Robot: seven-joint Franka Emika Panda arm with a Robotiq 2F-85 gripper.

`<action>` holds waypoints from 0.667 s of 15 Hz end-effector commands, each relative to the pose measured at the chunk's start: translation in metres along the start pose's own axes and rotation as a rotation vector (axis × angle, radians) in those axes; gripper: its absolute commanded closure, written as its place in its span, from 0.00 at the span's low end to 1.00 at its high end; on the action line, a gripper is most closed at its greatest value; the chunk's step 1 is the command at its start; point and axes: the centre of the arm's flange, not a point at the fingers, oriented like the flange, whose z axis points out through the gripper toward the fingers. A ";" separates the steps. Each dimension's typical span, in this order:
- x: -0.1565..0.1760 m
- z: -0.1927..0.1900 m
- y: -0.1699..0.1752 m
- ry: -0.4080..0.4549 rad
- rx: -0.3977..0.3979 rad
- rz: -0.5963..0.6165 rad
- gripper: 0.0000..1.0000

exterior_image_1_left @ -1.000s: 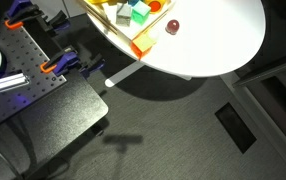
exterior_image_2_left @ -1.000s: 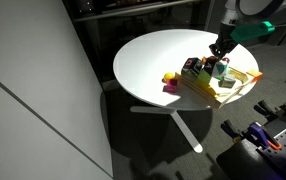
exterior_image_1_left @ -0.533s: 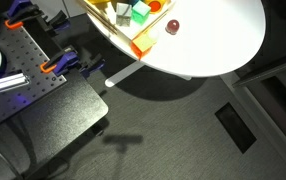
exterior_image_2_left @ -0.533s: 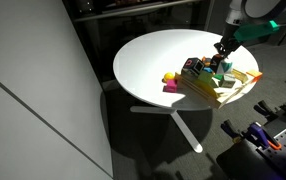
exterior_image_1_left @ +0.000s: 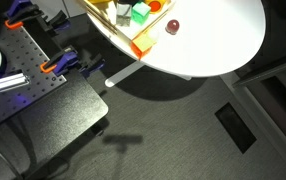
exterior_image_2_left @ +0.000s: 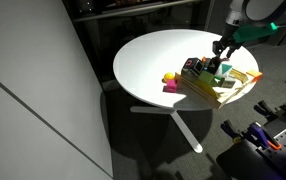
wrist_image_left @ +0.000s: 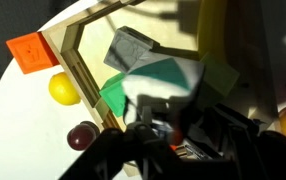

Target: Pick up the plushy cube from the table and put it in the crate

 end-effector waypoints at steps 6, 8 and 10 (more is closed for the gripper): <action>-0.022 -0.003 -0.019 -0.053 0.056 -0.032 0.00; -0.029 -0.005 -0.025 -0.094 0.072 -0.048 0.00; -0.035 -0.007 -0.030 -0.134 0.079 -0.066 0.00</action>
